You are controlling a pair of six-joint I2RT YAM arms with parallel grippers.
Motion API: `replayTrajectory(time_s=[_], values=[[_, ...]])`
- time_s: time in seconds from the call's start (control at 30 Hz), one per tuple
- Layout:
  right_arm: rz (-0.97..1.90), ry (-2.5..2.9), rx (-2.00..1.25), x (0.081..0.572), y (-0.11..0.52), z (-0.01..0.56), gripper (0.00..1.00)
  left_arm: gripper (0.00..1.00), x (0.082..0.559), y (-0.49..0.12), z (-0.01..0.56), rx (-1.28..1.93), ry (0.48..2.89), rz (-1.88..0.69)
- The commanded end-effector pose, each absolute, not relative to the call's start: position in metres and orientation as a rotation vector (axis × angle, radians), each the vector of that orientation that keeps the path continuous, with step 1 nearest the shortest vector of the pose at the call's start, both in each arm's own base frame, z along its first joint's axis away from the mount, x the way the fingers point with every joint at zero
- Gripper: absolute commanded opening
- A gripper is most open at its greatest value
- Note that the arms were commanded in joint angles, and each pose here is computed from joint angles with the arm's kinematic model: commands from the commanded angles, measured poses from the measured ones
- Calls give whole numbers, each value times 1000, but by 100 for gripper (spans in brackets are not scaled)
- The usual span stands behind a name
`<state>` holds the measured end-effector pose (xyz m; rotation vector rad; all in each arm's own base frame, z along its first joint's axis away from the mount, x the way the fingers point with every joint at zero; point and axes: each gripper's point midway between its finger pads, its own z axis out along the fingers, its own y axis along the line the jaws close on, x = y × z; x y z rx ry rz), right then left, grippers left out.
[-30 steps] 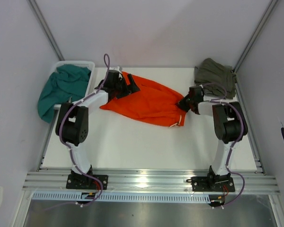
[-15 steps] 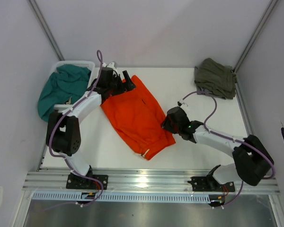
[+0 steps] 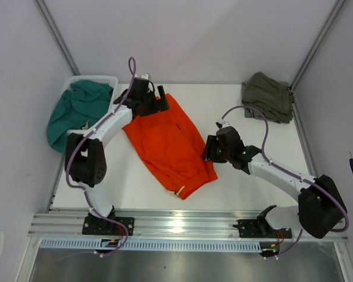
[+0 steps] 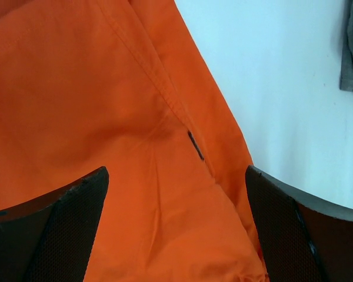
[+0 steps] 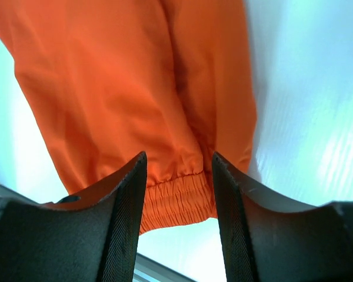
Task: Fold and stack the shorts
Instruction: Fold the shorts
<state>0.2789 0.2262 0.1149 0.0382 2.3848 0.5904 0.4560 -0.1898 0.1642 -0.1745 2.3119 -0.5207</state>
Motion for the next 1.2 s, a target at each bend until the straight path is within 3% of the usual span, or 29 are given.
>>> replayTrajectory(time_s=[0.0, 0.37, 0.57, 0.63, 0.67, 0.8, 0.87, 1.0, 1.17], values=[[638, 2450, -114, 260, 233, 100, 51, 99, 472, -190, 165, -158, 2342, -438], [688, 2556, -163, 242, 240, 58, 53, 99, 511, -190, 146, -197, 2428, -298], [688, 2600, -200, 228, 246, 44, 47, 98, 521, -194, 140, -190, 2439, -295], [684, 2607, -204, 226, 248, 41, 39, 98, 523, -192, 138, -189, 2445, -283], [687, 2606, -213, 224, 250, 42, 29, 98, 524, -193, 136, -188, 2451, -278], [680, 2592, -218, 223, 253, 49, 6, 96, 531, -191, 132, -190, 2453, -265], [668, 2577, -212, 224, 253, 54, 0, 91, 535, -193, 134, -189, 2447, -277], [686, 2560, -233, 218, 257, 60, 0, 79, 546, -192, 121, -205, 2462, -261], [674, 2525, -287, 207, 268, 71, 0, 78, 558, -191, 101, -252, 2473, -288]])
